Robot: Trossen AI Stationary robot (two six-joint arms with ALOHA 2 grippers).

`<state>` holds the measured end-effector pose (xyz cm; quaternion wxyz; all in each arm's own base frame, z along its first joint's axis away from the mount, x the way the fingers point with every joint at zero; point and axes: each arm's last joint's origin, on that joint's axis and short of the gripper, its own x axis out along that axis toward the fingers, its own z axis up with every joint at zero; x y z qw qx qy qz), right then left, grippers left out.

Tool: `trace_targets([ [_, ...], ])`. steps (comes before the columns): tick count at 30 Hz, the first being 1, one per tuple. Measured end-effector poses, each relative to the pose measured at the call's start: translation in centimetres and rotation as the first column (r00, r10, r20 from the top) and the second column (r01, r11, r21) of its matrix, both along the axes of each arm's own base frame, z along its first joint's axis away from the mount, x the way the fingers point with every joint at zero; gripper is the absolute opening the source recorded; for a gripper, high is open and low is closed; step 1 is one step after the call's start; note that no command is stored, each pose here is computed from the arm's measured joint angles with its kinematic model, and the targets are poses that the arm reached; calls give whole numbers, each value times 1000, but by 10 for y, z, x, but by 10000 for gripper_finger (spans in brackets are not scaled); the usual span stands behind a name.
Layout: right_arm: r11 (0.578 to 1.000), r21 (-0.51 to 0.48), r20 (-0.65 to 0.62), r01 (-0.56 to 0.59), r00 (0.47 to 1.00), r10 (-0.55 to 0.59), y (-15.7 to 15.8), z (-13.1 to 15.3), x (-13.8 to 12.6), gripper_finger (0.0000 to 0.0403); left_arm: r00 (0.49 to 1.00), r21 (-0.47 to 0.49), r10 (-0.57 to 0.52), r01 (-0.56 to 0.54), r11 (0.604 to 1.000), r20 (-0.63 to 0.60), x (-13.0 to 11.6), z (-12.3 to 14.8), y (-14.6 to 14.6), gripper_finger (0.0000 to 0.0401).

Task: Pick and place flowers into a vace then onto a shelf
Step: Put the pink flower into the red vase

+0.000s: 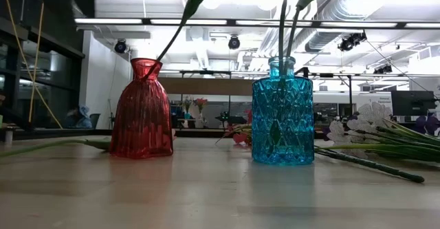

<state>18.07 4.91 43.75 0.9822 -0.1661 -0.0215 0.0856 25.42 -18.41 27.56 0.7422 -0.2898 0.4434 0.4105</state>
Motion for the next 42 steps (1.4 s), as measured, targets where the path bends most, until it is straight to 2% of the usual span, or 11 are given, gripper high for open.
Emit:
trace_targets([
  [8,1000,-2,-3,0,1000,0,0,0,0,239,996,-36,15,-18,999,-89,-1,-21,-7,192],
  [10,1000,-3,-8,0,1000,0,0,-1,0,239,997,-65,32,-37,997,-73,-2,-33,-8,188],
  [13,1000,-5,-16,-3,1000,3,0,-2,0,239,991,-75,65,-75,994,-119,-10,-53,-10,184],
  [21,1000,-4,-13,-4,1000,4,0,-1,0,239,997,-171,77,-80,982,-27,-16,-90,-18,183],
  [25,1000,-4,-13,-4,1000,3,0,-1,0,239,997,-213,74,-70,975,10,-14,-97,-21,184],
  [31,1000,-3,-13,-4,1000,3,0,-1,0,239,997,-241,70,-79,967,-42,-18,-105,-18,184],
  [34,1000,11,-16,-4,1000,4,0,-1,0,239,997,-261,68,-72,963,-24,-17,-105,-20,184],
  [42,1000,18,-17,-4,1000,4,0,-1,0,239,997,-241,73,-65,968,25,-14,-105,-20,184],
])
